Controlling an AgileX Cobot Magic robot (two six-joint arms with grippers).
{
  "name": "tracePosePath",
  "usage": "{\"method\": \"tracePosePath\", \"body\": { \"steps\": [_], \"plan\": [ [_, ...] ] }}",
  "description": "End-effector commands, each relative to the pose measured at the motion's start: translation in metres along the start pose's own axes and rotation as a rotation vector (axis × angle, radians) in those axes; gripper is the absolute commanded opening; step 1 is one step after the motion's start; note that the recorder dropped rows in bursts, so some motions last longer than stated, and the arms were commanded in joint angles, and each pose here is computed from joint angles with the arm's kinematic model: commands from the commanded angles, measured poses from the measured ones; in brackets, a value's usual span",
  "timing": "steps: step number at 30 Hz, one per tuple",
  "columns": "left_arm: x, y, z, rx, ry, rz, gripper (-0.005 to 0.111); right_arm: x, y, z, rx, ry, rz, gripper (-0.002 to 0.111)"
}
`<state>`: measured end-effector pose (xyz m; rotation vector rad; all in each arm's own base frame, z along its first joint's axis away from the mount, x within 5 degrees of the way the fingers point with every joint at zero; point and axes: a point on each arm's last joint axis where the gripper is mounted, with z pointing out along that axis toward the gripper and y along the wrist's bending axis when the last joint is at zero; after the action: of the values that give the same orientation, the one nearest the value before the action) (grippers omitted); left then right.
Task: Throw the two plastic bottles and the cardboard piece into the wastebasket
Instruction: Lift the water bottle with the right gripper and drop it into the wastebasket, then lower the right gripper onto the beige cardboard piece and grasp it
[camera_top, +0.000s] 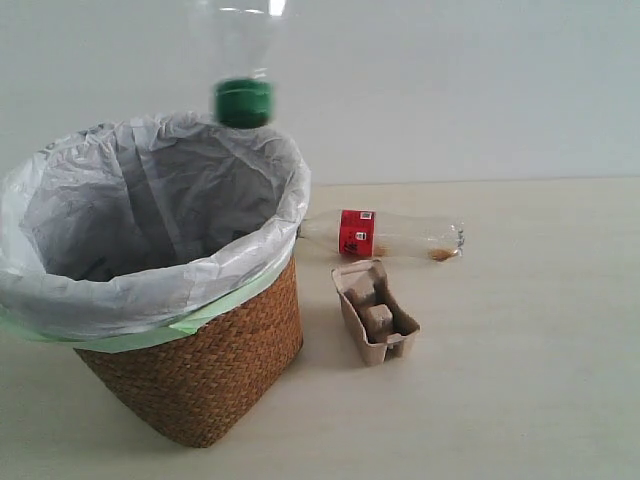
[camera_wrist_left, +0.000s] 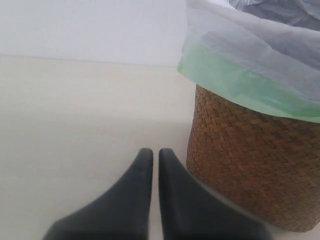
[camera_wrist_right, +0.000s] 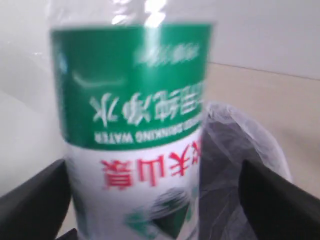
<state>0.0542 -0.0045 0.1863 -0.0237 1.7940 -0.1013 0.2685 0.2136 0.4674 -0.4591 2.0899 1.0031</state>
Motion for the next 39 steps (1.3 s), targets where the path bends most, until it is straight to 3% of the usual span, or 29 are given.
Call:
{"method": "tracePosePath", "body": {
  "steps": [1,4,10,14,17,27,32,39],
  "plan": [
    [0.001,0.0,0.0,-0.002,-0.002,-0.002,0.004,-0.007,0.006,0.021,0.125,0.06,-0.01,0.085],
    [0.001,0.0,0.0,-0.002,-0.002,-0.002,0.004,-0.003,-0.002,0.026,0.202,0.112,-0.03,0.085],
    [0.001,0.0,0.0,-0.002,-0.002,-0.002,0.004,0.004,-0.03,0.015,0.524,0.219,-0.079,0.085],
    [0.001,0.0,0.0,-0.002,-0.002,-0.002,0.004,0.002,-0.041,0.012,0.649,0.216,-0.146,0.085],
    [0.001,0.0,0.0,-0.002,-0.002,-0.002,0.004,0.014,-0.051,0.021,0.668,0.273,-0.142,0.085],
    [0.001,0.0,0.0,-0.002,-0.002,-0.002,0.004,0.097,-0.129,0.109,0.805,0.698,-0.198,0.085],
    [0.001,0.0,0.0,-0.002,-0.002,-0.002,0.004,0.113,-0.145,0.129,0.82,0.766,-0.194,0.085],
    [0.001,0.0,0.0,-0.002,-0.002,-0.002,0.004,0.116,-0.15,0.139,0.832,0.719,-0.136,0.085]
  ]
}}
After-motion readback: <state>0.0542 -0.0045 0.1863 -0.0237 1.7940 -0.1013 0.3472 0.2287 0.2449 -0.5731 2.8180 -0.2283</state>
